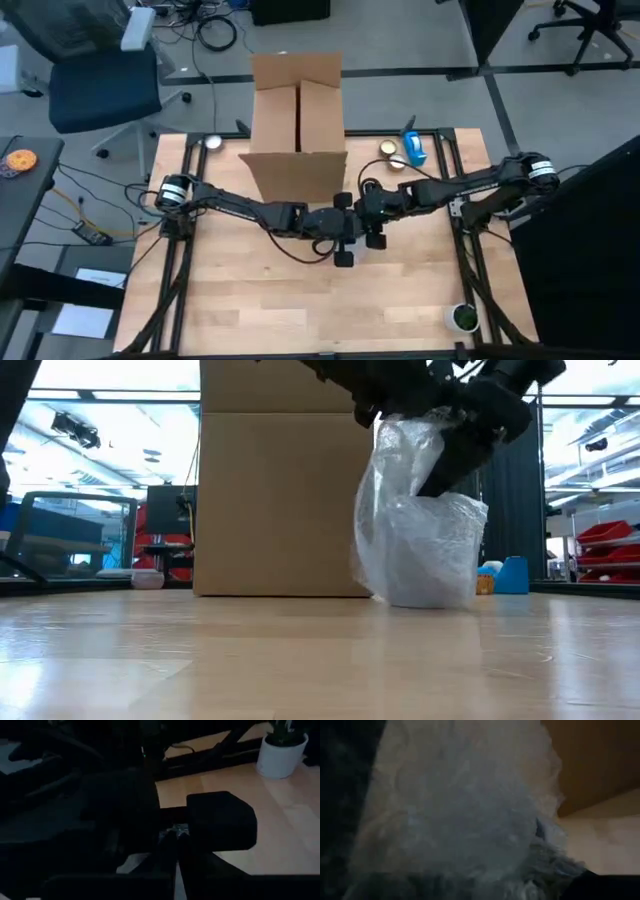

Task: Wrap mug
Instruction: Wrap the blue mug with bubble wrap

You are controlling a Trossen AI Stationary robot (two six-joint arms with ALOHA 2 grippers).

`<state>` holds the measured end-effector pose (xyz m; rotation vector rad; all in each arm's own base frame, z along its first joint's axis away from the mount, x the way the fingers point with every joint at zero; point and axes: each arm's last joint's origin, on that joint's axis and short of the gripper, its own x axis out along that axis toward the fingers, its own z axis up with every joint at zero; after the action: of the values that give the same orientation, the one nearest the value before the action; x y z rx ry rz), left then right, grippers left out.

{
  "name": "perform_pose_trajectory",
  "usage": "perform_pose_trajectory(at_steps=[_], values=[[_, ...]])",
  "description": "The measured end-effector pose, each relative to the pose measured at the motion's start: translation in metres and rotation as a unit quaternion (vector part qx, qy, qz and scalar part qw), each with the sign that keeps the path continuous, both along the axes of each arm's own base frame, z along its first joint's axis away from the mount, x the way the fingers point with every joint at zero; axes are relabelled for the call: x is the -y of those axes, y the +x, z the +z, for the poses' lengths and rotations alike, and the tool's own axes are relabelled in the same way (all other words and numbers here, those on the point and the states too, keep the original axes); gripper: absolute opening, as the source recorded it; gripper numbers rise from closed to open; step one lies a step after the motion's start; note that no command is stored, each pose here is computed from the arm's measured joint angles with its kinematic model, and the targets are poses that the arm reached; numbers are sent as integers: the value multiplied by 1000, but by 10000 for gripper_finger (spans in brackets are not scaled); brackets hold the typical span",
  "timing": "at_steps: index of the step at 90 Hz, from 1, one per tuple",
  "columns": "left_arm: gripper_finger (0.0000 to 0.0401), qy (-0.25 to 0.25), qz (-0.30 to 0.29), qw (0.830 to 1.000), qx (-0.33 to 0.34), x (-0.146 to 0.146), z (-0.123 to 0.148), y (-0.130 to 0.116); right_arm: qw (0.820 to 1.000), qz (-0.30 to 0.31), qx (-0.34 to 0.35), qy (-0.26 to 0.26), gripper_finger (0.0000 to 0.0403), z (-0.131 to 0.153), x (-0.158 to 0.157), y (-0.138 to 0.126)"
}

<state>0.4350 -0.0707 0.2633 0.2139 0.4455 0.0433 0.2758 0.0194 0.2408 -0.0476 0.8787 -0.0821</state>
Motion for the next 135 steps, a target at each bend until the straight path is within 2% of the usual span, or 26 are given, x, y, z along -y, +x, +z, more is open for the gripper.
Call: perform_pose_trajectory(at_steps=[19, 44, 52, 60, 79, 89, 108, 135], values=[[0, -2, -7, 1000, 7, 1, 1, 1, 1000, 8, -15, -6, 98, 4, -1, -2], [0, 9, -10, 999, -39, 6, -8, -6, 999, 10, -48, -19, 109, -17, -1, -1], [0, 19, -15, 999, -22, 13, 1, -9, 998, 12, -56, -21, 113, -24, 0, -5], [0, 37, 3, 999, 8, 14, 12, -14, 998, 16, -52, -25, 114, -24, 0, -5], [0, 22, 21, 998, 48, 9, -14, -18, 999, 31, 1, -35, 113, -17, -1, 2], [0, 1, 27, 995, 97, 8, -17, -21, 999, 32, 8, -36, 114, -11, -1, 0], [0, -6, 30, 992, 123, -1, -20, -21, 998, 33, 32, -37, 117, 6, 2, -11], [0, -22, 7, 990, 141, -16, -19, -17, 999, -11, 40, -12, 170, 25, 14, -34]])
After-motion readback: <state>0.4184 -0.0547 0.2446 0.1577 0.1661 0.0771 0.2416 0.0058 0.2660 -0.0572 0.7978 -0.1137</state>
